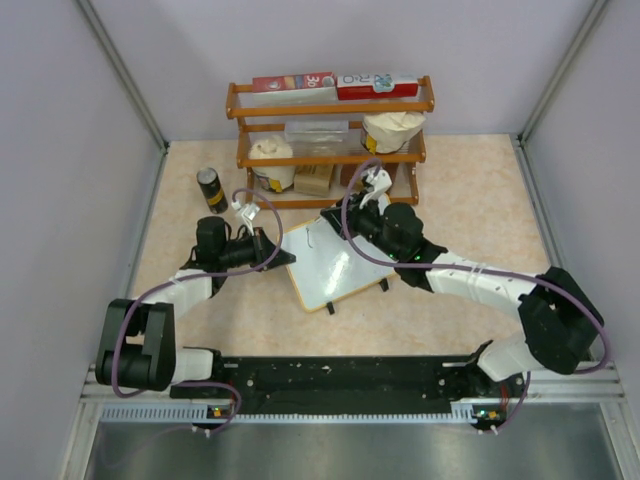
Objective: Write a sentence on the whiteboard
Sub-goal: Write on the whiteboard with the whiteboard.
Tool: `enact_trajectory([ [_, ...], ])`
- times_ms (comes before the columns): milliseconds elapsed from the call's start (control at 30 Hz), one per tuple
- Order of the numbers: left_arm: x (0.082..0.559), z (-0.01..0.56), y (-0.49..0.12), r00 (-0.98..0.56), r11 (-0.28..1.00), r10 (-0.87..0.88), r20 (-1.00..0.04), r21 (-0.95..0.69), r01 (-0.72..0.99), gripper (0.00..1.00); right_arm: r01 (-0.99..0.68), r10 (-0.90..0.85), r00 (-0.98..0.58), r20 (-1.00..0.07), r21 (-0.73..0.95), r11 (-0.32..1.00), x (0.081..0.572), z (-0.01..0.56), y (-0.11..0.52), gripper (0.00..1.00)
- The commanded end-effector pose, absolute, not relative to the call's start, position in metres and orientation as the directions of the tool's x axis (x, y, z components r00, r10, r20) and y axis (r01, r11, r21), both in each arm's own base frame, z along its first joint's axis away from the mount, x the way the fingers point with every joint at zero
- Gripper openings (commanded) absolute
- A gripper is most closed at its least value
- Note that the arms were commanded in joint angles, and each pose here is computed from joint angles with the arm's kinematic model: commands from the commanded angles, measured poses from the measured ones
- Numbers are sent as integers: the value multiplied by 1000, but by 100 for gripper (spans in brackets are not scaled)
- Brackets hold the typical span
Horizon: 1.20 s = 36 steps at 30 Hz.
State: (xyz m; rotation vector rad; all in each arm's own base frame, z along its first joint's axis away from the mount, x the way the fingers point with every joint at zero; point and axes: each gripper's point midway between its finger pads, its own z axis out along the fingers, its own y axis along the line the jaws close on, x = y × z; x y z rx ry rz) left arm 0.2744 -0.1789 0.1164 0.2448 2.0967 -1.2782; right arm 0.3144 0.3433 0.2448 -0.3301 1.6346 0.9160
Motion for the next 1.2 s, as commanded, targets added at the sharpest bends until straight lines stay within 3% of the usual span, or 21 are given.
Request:
enact_trajectory([
  [0,288,76,-154,-732,679,-153,-664,-609,410,0,-643,282,-265,-922,387,661,329,257,350,0],
  [733,288,77,-154,-727,682,-157,-668,-606,410,0,-531,241,-319,-917,384,756,341,211,318,0],
  [1167,288,77,-153,-725,684,-158,-670,-604,409,0,-582,231,-349,-908,404,706,327,203,323,0],
])
